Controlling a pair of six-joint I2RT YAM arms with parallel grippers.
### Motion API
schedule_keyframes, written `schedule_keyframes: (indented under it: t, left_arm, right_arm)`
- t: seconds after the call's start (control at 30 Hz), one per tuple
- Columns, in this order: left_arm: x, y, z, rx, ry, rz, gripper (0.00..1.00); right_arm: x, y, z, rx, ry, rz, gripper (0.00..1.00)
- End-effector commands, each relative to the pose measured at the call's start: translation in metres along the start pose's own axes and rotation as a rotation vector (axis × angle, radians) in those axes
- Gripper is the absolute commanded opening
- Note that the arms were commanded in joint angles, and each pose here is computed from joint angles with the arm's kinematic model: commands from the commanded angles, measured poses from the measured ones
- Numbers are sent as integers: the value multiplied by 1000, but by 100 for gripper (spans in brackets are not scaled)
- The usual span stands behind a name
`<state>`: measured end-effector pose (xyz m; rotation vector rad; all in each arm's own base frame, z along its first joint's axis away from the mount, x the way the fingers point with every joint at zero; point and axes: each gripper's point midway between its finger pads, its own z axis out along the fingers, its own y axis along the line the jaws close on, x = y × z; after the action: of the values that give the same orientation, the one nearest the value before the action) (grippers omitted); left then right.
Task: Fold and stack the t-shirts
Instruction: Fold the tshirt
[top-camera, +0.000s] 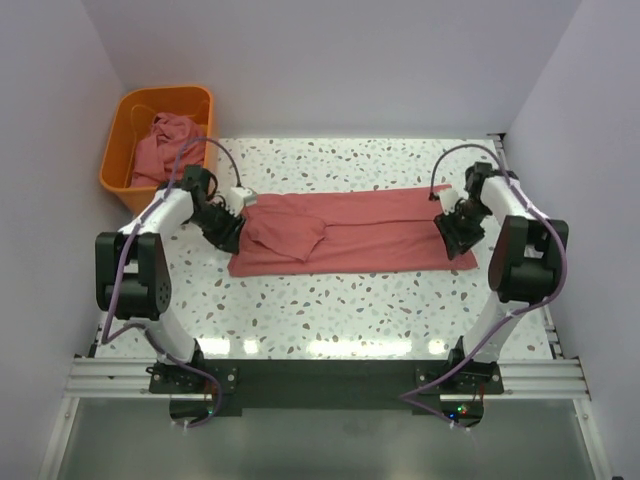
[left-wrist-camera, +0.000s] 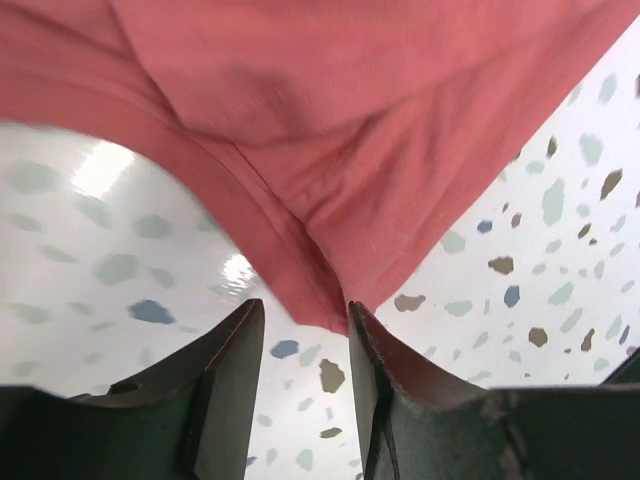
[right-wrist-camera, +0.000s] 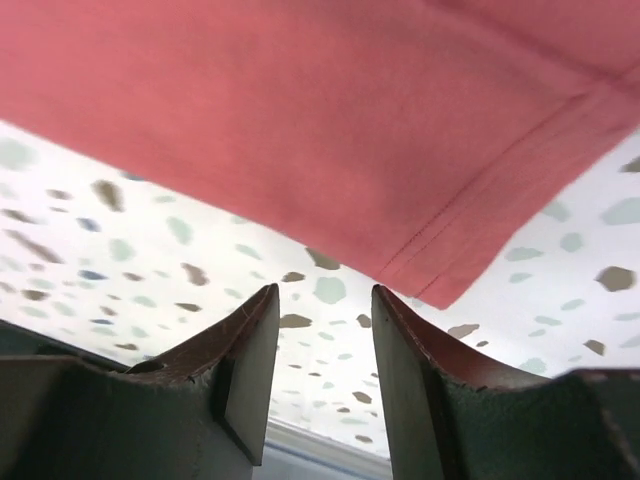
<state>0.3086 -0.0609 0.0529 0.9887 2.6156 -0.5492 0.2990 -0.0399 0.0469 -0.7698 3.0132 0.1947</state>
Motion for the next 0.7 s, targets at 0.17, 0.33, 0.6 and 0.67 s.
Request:
schedule_keyframes:
  t: [0.17,0.33,0.6,0.67]
  left_arm:
    - [-78,3,-47,-49,-271,66,47]
    - [-89,10,-33,-40,-316,-24,49]
    - [-105,13,-3,-37,-310,-123,49]
    - [-105,14,2,-47,-298,-142,49]
  right_arm:
    - [-101,84,-93,-98,-421,-100,42]
    - [-157,154,-94,-238,-521,-130,39]
    - [-212,255,-56,-485,-524,17,32]
    - [-214,279,-42,-521,-509,24,33]
